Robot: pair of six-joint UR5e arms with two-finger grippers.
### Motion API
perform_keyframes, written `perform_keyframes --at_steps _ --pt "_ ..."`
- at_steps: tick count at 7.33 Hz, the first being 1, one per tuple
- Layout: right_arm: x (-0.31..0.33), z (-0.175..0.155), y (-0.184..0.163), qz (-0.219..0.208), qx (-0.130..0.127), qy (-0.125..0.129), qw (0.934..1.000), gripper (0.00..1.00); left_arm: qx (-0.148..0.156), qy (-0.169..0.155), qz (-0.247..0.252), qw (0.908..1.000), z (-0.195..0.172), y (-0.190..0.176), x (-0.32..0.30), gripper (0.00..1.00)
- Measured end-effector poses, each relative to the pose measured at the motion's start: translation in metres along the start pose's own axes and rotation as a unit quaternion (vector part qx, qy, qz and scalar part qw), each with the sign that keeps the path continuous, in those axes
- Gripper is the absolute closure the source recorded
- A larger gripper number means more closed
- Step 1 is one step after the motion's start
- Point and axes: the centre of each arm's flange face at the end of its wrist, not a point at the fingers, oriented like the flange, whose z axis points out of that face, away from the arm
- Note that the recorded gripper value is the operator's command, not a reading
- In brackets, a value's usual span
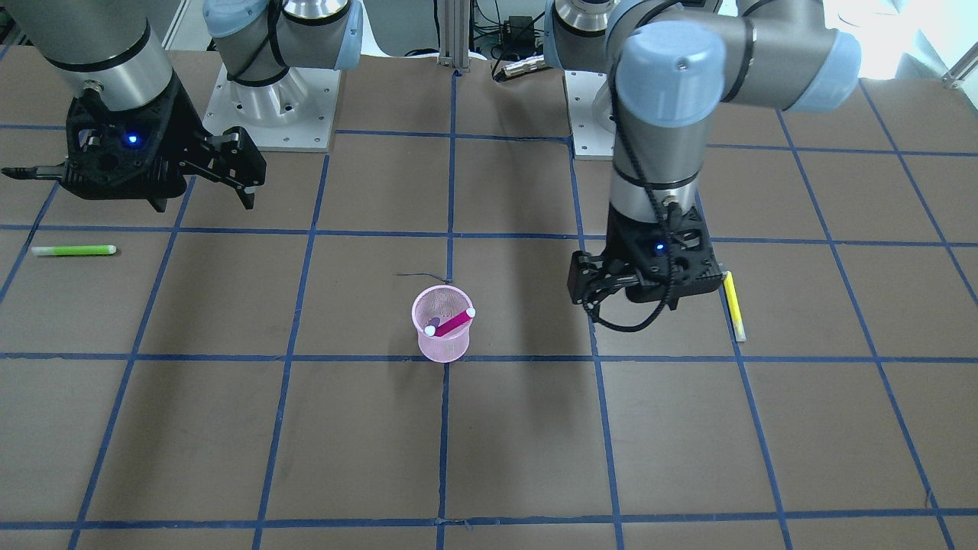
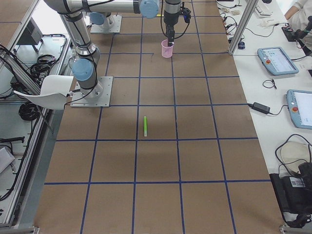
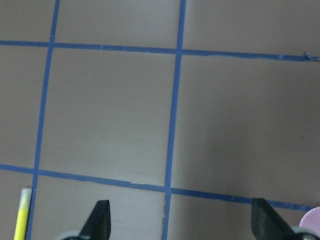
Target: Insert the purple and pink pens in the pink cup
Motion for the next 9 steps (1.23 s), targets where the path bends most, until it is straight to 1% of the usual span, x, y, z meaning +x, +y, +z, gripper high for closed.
perform_keyframes --at_steps 1,2,4,5,6,7,9 --pt "0.0 -0.001 0.0 0.001 0.001 0.001 1.0 0.0 -0.024 -0.006 -0.006 0.9997 -0.002 0.005 -0.018 0.0" --pt "0.0 -0.001 -0.001 0.003 0.002 0.002 1.0 0.0 -0.037 0.002 -0.003 0.9993 -0.003 0.006 -0.033 0.0" --pt "0.0 -0.002 0.0 0.004 0.004 0.003 1.0 0.0 -0.04 0.037 0.051 0.9972 -0.018 0.017 -0.044 0.0" --pt "0.001 -0.002 0.0 0.004 0.004 0.004 1.0 0.0 -0.042 0.058 0.068 0.9951 -0.028 0.028 -0.043 0.0" --pt "0.001 -0.002 0.0 0.004 0.004 0.004 1.0 0.0 -0.045 0.076 0.075 0.9933 -0.033 0.038 -0.041 0.0" --pt "0.001 -0.002 0.0 0.004 0.004 0.004 1.0 0.0 -0.048 0.083 0.077 0.9924 -0.034 0.043 -0.041 0.0" --pt "0.001 -0.002 0.0 0.004 0.004 0.004 1.0 0.0 -0.05 0.086 0.078 0.992 -0.035 0.047 -0.041 0.0"
